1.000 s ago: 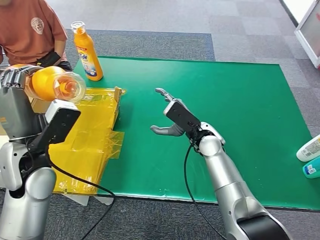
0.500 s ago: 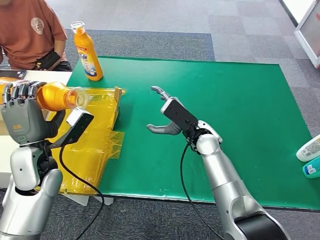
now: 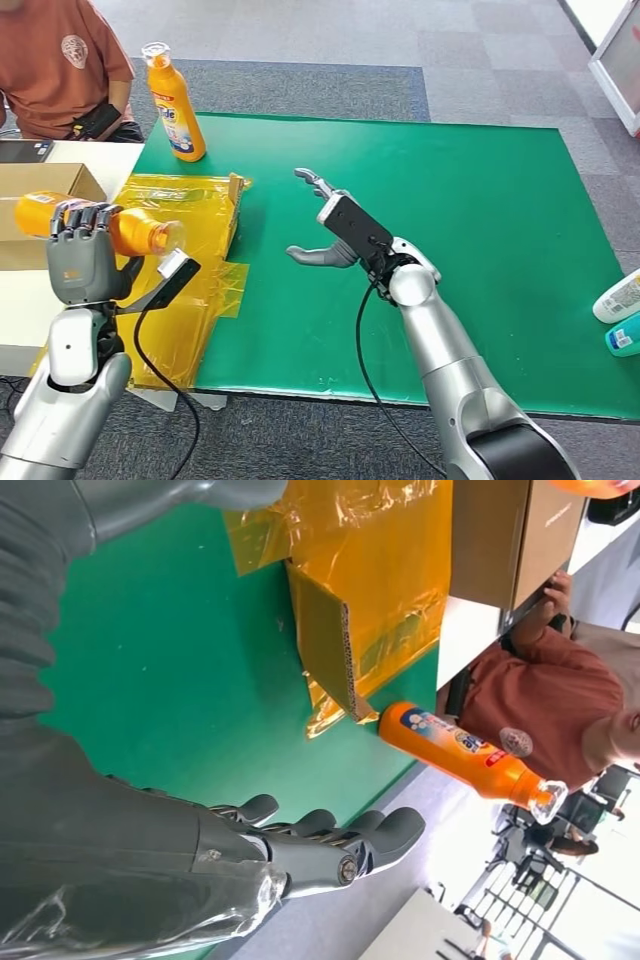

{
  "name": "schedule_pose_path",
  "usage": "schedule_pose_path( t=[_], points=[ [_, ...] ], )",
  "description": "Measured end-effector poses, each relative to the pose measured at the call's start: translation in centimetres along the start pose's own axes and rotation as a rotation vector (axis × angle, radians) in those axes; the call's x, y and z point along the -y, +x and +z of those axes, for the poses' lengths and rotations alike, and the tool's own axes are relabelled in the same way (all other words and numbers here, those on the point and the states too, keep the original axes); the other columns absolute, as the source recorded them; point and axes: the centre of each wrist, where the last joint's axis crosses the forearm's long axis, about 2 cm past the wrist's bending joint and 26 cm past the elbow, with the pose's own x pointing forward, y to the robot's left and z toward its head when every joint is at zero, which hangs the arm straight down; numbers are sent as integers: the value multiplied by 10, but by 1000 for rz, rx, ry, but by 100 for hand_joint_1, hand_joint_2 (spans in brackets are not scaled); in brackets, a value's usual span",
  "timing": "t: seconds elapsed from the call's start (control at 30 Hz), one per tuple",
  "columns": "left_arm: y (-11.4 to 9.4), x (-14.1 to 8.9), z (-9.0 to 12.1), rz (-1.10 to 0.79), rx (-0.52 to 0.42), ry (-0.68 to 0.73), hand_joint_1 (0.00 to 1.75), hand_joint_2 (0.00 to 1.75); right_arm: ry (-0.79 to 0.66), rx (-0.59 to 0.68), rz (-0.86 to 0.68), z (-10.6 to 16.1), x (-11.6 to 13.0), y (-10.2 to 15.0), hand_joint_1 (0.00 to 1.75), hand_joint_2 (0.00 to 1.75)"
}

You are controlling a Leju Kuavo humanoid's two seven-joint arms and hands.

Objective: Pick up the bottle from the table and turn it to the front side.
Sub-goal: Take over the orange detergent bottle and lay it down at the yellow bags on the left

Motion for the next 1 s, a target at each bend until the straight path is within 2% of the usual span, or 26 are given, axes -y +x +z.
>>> schedule_pose_path(
  t=[0.07, 0.37, 1.0],
  points=[
    [-3, 12, 7, -10, 6, -36, 175, 175, 7, 6, -4, -1, -2, 0, 0, 175],
    [-15, 36, 21, -20, -5, -88, 175, 175, 27, 32, -6, -3, -6, 5, 0, 175],
    [-18, 54, 32, -12, -10, -148, 175, 175, 53, 46, 0, -5, -12, 8, 0, 175]
  ],
)
